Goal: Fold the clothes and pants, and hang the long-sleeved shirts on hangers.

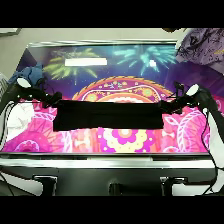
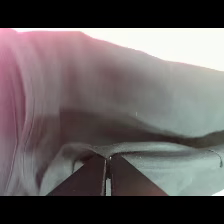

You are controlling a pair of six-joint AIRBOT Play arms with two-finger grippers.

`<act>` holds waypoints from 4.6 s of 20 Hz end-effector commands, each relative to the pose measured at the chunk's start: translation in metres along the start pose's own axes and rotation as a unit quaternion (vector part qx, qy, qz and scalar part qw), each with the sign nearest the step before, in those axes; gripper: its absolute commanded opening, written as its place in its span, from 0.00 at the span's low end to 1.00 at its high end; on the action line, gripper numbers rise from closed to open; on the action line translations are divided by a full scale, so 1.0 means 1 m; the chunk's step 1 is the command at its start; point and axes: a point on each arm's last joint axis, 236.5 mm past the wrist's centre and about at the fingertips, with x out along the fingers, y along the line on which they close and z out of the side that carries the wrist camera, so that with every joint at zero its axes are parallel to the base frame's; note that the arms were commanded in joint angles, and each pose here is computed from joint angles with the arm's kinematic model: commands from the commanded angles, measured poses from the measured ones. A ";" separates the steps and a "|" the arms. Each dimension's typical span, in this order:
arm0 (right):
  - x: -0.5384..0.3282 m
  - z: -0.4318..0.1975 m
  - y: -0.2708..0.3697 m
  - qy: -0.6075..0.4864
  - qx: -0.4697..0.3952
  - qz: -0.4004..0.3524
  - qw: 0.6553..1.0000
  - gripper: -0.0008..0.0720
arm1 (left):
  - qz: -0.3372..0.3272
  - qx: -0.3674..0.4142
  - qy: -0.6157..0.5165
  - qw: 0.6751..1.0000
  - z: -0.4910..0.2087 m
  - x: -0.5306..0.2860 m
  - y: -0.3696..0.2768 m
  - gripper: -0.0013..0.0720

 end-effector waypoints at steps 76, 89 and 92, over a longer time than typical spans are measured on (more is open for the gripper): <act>-0.224 0.012 0.048 -0.100 0.174 0.023 0.979 0.05 | -0.160 0.151 0.102 0.970 -0.104 0.071 -0.307 0.04; -0.127 -0.001 0.273 -0.087 0.154 0.114 0.978 0.05 | -0.072 0.084 -0.166 0.980 0.007 -0.207 -0.155 0.05; -0.095 -0.006 0.318 -0.083 0.152 0.142 0.975 0.05 | -0.068 0.073 -0.182 0.978 0.009 -0.223 -0.143 0.05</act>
